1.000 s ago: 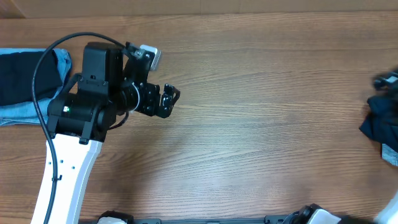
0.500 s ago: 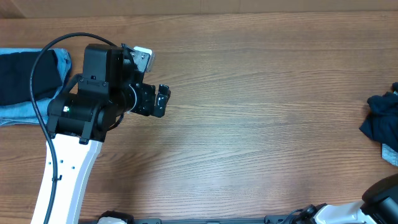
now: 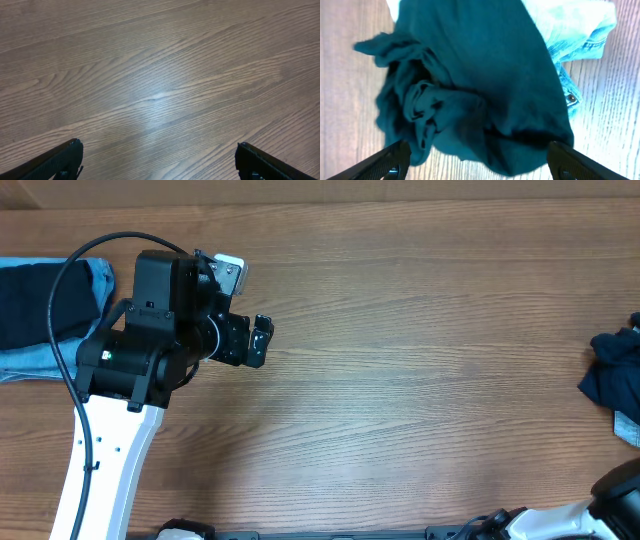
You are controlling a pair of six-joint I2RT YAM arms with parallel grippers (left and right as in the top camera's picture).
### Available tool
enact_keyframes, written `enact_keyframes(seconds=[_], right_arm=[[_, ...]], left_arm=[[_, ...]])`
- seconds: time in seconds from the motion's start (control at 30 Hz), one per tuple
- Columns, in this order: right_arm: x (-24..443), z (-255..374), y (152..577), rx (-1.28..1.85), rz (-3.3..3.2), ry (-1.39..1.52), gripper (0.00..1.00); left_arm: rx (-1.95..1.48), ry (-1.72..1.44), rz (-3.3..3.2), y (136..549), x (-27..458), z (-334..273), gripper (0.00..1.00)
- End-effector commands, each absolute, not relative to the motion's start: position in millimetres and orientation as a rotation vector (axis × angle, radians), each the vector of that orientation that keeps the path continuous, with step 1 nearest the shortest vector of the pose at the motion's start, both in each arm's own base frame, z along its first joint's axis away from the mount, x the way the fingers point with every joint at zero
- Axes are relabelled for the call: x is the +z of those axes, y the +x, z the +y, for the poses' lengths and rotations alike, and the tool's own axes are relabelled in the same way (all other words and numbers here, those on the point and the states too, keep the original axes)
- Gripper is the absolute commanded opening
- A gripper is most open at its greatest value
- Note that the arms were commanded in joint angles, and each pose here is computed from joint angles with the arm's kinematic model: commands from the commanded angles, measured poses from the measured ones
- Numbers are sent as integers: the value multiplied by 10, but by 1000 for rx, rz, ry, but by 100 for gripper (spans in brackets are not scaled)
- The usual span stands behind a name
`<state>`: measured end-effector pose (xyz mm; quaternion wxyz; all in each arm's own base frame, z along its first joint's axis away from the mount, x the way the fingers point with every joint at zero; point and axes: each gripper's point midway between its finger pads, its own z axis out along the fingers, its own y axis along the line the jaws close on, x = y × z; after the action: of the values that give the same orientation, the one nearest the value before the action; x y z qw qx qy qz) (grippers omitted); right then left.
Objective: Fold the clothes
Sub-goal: 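Reach the right gripper to the crumpled teal t-shirt and grasp it, then lift the teal t-shirt with the right gripper and drag it to table center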
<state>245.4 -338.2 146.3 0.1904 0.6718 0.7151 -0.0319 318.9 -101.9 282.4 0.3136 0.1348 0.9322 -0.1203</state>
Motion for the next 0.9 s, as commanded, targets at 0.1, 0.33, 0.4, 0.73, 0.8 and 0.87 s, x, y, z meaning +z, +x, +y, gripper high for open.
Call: enact_keyframes(seconds=[0.1, 0.33, 0.4, 0.73, 0.8, 0.87], right_arm=[[1257, -3474, 2588, -69, 2051, 1866, 80], [1233, -3527, 2629, -83, 2040, 1853, 68], [1188, -3524, 2629, -82, 2047, 1854, 67], [883, -3373, 2525, -59, 2096, 1897, 58], [877, -3366, 2523, -56, 2098, 1898, 51], [879, -3363, 2526, -53, 2098, 1898, 43]], left_arm=[[-296, 378, 2420, 3193, 2933, -1007, 100], [-297, 378, 2421, 3193, 2933, -1007, 100], [-297, 378, 2421, 3193, 2933, -1007, 100], [-296, 378, 2421, 3192, 2933, -1006, 100], [-297, 378, 2421, 3192, 2933, -1007, 100], [-297, 378, 2421, 3193, 2933, -1007, 100]])
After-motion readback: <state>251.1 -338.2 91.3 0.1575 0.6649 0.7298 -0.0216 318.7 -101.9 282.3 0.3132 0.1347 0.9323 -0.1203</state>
